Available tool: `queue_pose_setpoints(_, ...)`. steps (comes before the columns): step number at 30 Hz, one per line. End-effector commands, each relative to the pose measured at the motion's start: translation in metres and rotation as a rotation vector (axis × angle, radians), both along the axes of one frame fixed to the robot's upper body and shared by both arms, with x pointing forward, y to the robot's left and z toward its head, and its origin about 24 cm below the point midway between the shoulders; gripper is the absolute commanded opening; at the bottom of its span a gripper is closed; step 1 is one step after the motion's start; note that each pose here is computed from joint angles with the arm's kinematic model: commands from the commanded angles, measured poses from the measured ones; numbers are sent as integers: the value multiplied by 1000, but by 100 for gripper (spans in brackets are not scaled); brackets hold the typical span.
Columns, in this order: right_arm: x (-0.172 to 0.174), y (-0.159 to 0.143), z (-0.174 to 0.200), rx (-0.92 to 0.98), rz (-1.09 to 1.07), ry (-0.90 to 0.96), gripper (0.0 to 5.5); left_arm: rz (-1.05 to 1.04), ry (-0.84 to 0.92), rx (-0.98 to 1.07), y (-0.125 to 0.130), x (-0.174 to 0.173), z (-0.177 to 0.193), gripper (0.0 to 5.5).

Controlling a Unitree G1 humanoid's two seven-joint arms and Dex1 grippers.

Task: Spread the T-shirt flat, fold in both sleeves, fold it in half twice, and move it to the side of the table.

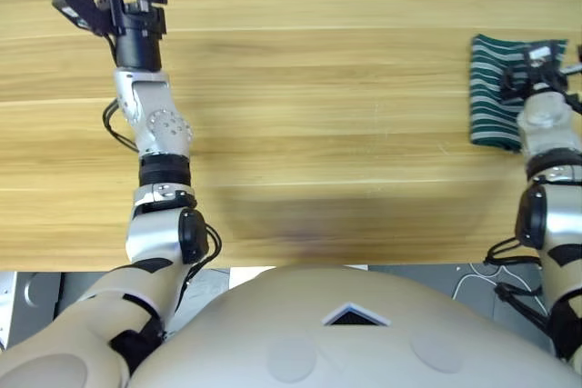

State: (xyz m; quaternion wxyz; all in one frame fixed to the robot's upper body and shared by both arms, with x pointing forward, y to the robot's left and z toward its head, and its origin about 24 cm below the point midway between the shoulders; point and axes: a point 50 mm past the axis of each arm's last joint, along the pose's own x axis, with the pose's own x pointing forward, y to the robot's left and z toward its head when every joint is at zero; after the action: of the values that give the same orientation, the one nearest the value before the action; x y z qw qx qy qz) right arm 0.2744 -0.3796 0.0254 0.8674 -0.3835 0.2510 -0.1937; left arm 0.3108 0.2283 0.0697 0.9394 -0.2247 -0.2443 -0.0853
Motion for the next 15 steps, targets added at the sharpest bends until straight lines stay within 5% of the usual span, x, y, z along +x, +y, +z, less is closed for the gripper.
queue_pose_setpoints(1,-10,-16,11,-2,-5,-64,540,29,49,86,1,-1,-13,539)
queue_pose_setpoints(12,25,30,85,99,365,-689,540,105,205,209,-6,5,-36,539)
queue_pose_setpoints(15,35,71,96,137,531,-827,540,151,315,575,-20,6,-49,539)
